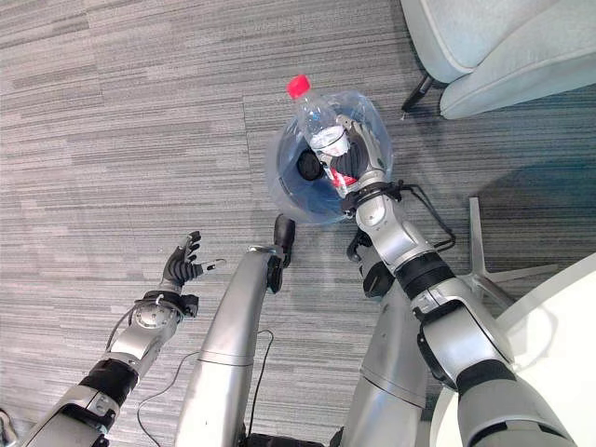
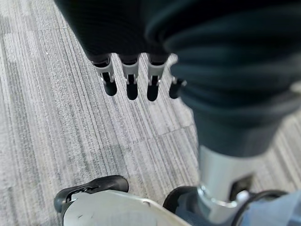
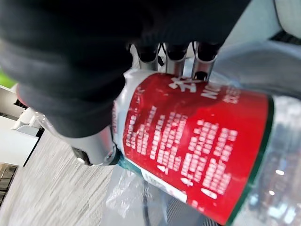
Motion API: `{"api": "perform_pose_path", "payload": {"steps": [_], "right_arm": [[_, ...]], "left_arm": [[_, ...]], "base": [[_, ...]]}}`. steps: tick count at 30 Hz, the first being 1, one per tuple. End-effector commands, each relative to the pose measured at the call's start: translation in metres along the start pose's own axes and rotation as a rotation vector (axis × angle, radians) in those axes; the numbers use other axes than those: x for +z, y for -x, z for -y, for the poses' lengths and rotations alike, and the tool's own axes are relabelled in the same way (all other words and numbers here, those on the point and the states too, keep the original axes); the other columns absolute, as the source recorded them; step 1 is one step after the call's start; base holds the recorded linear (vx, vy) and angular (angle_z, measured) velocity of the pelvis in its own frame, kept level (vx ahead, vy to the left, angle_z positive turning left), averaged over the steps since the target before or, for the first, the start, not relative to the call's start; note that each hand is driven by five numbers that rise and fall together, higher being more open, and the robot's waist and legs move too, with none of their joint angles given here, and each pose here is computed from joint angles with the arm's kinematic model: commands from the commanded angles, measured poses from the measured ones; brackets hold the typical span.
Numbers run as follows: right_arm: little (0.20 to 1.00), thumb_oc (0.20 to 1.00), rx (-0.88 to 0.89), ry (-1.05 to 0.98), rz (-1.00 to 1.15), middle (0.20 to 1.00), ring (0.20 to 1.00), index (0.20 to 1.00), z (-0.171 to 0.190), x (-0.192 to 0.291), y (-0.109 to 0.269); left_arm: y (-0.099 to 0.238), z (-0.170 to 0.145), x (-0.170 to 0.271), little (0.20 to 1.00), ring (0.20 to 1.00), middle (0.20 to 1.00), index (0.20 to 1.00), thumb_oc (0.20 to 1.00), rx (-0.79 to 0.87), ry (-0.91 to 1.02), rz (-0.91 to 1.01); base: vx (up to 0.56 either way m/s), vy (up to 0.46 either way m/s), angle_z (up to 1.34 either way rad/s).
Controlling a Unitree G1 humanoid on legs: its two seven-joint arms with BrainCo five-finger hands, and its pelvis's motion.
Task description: Gather garbage on tea table into small bin, then transfer packed bag to large trash can.
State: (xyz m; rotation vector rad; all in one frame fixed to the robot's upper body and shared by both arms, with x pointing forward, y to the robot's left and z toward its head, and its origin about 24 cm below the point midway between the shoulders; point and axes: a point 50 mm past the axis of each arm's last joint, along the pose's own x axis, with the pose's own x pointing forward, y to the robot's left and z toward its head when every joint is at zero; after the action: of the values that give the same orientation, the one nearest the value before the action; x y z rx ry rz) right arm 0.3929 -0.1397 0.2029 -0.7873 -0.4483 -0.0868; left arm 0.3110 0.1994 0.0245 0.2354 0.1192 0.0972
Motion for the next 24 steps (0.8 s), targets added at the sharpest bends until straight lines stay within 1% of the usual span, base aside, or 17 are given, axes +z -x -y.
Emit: {"api": "perform_pose_path", "payload": {"steps": [1,4,5,6,11,15,16,18,20,21,24], "right_arm": [[0.200,0.200,-0.021,-0.052,0.047,0.200,0.200,0.200,0.000,0.012,-0.003],[0.200,0.200,-0.018,0.001,0.037,0.200,0.200,0.200,0.003,0.011,-0.009],[0.953,0.953,-0.019,0.010,0.041,0.953,0.953,0.953,0.004,0.013,-0.010],[1.000,1.000,-0.023,0.010,0.046,1.000,1.000,1.000,0.005,0.014,-0.012],[1.000,1.000,-0.041,-0.025,0.067,1.000,1.000,1.000,0.008,0.017,-0.009],[1.000,1.000,-0.011,0.042,0.104,1.000,1.000,1.000,0.004,0.012,0.004],[1.000,1.000,0.002,0.102,0.120,1.000,1.000,1.000,0.003,0.008,0.010],[1.000,1.000,0.018,0.133,0.121,1.000,1.000,1.000,0.000,0.004,0.015],[1.000,1.000,0.086,0.321,0.116,1.000,1.000,1.000,-0.008,-0.016,0.030],[1.000,1.000,0.086,0.321,0.116,1.000,1.000,1.000,-0.008,-0.016,0.030],[1.000,1.000,0.152,0.471,0.115,1.000,1.000,1.000,-0.014,-0.029,0.036]], "left_arm": [[0.014,0.001,-0.006,1.000,1.000,1.000,1.000,1.000,0.005,0.050,0.013],[0.014,0.003,-0.004,1.000,1.000,1.000,1.000,1.000,-0.008,0.048,0.022],[0.014,0.003,-0.003,1.000,1.000,1.000,1.000,1.000,-0.009,0.049,0.026],[0.014,0.005,-0.003,1.000,1.000,1.000,1.000,1.000,-0.013,0.050,0.027],[0.013,0.006,-0.004,1.000,1.000,1.000,1.000,1.000,-0.013,0.051,0.021],[0.015,0.006,-0.007,1.000,1.000,1.000,1.000,1.000,-0.006,0.048,0.008],[0.015,0.005,-0.008,1.000,1.000,1.000,1.000,1.000,0.002,0.039,0.005],[0.016,0.005,-0.010,1.000,1.000,1.000,1.000,1.000,0.004,0.035,-0.001],[0.018,0.000,-0.015,1.000,1.000,1.000,1.000,1.000,0.026,0.015,-0.017],[0.018,0.000,-0.015,1.000,1.000,1.000,1.000,1.000,0.026,0.015,-0.017],[0.019,-0.004,-0.017,1.000,1.000,1.000,1.000,1.000,0.030,-0.006,-0.018]], "base": [[0.04,-0.023,0.06],[0.03,-0.019,0.15],[0.03,-0.022,0.19],[0.01,-0.005,0.08],[0.00,-0.002,0.01],[-0.02,-0.034,0.00],[-0.04,-0.039,-0.01],[-0.04,-0.024,-0.07],[-0.05,-0.051,-0.14],[-0.03,-0.053,-0.10],[-0.02,-0.044,-0.05]]}}
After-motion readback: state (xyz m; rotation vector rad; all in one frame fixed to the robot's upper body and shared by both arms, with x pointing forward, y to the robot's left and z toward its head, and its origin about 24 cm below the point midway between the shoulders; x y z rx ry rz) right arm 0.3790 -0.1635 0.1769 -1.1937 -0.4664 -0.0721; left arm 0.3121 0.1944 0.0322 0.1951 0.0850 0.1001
